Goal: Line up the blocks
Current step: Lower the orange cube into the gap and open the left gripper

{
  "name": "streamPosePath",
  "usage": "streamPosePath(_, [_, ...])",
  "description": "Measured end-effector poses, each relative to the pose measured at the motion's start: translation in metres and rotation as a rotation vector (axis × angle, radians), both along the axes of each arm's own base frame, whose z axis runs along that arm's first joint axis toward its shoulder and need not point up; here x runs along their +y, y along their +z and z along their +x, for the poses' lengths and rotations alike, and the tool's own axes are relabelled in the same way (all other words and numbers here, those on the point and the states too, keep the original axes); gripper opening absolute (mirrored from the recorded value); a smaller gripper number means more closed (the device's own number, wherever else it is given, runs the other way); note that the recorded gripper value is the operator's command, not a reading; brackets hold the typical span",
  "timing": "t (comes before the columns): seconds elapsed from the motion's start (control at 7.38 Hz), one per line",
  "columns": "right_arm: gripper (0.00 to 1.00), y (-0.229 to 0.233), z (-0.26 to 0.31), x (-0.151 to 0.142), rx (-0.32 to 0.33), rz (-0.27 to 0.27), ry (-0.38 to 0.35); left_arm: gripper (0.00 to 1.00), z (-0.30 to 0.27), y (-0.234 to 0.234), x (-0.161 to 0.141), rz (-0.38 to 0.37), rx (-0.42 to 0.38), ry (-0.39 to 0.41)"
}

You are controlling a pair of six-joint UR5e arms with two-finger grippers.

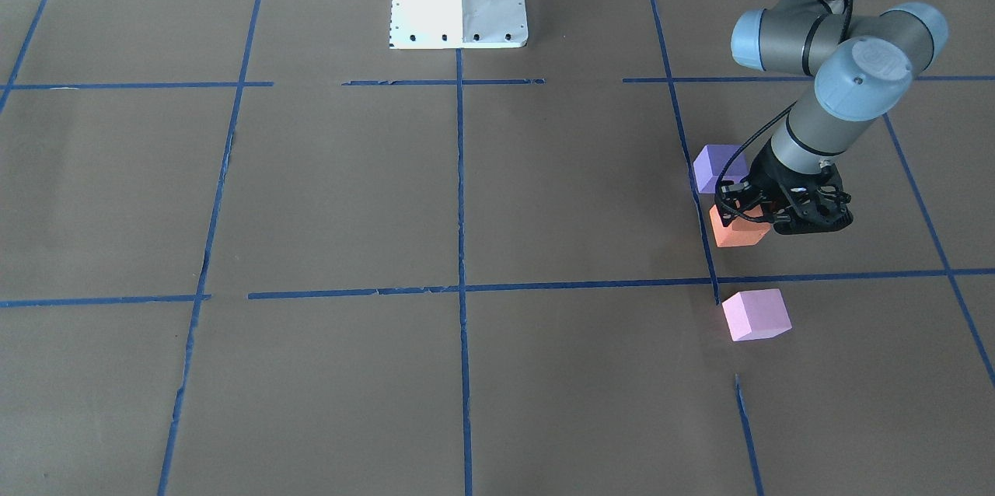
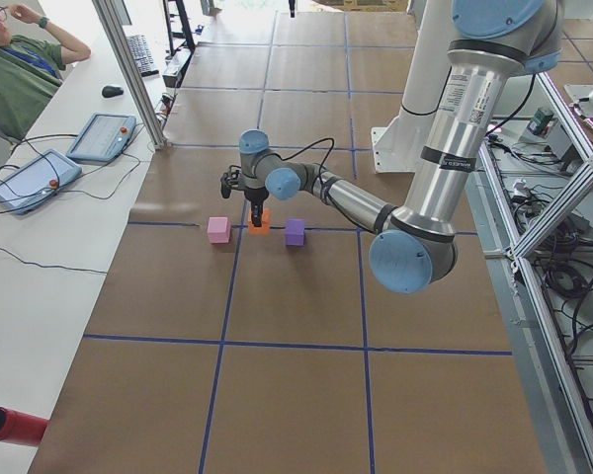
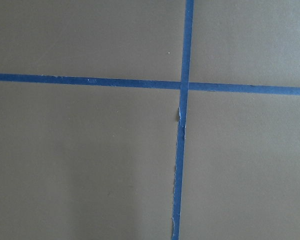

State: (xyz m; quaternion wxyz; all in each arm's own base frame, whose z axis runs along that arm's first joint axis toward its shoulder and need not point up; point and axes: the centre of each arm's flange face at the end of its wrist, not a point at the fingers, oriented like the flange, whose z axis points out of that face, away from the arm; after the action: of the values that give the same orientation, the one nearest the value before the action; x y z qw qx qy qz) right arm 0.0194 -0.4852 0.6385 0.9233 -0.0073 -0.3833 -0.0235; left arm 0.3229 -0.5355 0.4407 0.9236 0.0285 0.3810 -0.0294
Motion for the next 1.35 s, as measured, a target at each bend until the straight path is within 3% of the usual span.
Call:
streamPosePath(0.14, [1.00, 0.0000, -0.0001, 0.0002, 0.000, 0.000, 0.000, 0.06, 0.0032, 0.0093, -0.0025, 0.000, 0.005, -0.004])
streamPosePath(0.27, [1.00, 0.0000, -0.0002, 0.0002, 0.000, 0.000, -0.001, 0.22, 0.0053, 0.0158, -0.0041, 0.000, 0.009, -0.007])
streamPosePath(0.41, [1.00, 0.0001, -0.0003, 0.0003, 0.000, 0.000, -0.001, 0.80, 0.0065, 0.0184, -0.0046, 0.002, 0.010, -0.006])
streamPosePath(0.54, [1.00, 0.0004, -0.0003, 0.0003, 0.001, -0.001, -0.001, 1.00, 0.0070, 0.0187, -0.0046, 0.006, 0.011, -0.003])
streamPosePath(1.35, [1.00, -0.0002, -0.0003, -0.0002, 0.000, 0.001, -0.001, 1.00, 0.0054, 0.0100, -0.0034, 0.023, 0.023, 0.000])
